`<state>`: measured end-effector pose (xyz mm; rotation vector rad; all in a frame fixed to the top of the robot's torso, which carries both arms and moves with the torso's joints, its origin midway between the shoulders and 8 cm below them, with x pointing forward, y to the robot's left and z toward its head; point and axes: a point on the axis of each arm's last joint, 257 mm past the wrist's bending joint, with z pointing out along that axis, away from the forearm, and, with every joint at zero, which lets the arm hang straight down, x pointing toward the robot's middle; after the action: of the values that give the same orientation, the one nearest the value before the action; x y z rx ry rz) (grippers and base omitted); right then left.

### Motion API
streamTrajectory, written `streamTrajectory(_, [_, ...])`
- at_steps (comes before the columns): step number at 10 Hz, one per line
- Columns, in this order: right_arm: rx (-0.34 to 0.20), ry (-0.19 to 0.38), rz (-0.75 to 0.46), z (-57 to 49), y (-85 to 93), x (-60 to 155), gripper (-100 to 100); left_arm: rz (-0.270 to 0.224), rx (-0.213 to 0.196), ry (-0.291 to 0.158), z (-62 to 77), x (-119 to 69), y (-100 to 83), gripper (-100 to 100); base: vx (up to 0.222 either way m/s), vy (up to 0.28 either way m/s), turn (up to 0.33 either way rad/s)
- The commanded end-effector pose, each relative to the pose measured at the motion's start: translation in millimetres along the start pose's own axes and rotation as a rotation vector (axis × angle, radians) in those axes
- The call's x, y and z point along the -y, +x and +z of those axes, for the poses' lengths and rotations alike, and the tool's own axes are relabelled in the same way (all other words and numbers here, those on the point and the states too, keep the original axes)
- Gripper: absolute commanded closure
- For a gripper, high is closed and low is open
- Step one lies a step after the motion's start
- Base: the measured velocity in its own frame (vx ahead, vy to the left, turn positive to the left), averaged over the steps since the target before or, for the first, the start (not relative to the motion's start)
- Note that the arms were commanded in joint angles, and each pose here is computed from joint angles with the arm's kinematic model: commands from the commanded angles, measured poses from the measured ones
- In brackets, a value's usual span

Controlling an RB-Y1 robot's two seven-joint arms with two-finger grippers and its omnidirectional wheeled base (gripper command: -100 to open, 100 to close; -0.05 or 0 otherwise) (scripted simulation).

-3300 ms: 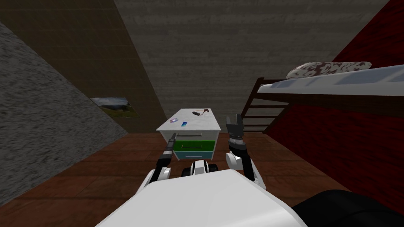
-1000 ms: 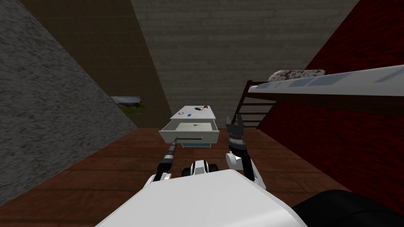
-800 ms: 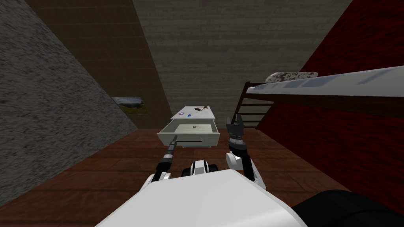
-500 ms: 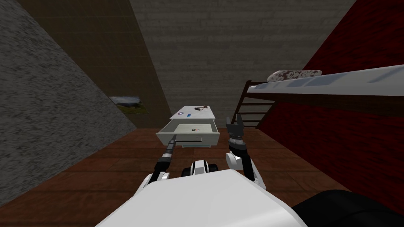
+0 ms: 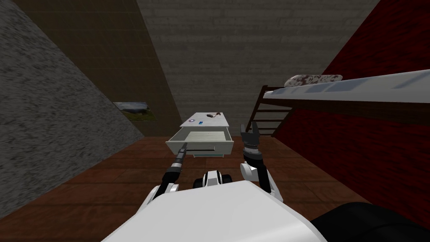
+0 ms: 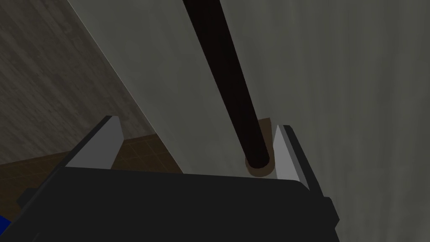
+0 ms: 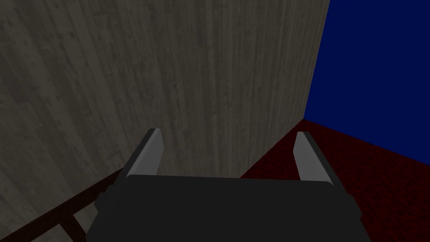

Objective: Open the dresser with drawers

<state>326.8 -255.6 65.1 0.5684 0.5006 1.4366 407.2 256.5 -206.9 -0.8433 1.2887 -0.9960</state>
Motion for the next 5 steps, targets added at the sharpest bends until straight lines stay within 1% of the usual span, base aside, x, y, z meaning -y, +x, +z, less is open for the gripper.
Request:
streamTrajectory(1, [0.000, 0.000, 0.000, 0.0, 0.0, 0.0, 0, 0.000, -0.001, -0.004, -0.5, -1.5, 0.3, 0, 0.000, 0.000, 0.000])
streamTrajectory(5, [0.000, 0.000, 0.000, 0.0, 0.0, 0.0, 0, 0.000, -0.002, -0.012, -1.7, -4.5, 0.8, 0, -0.001, 0.000, 0.001])
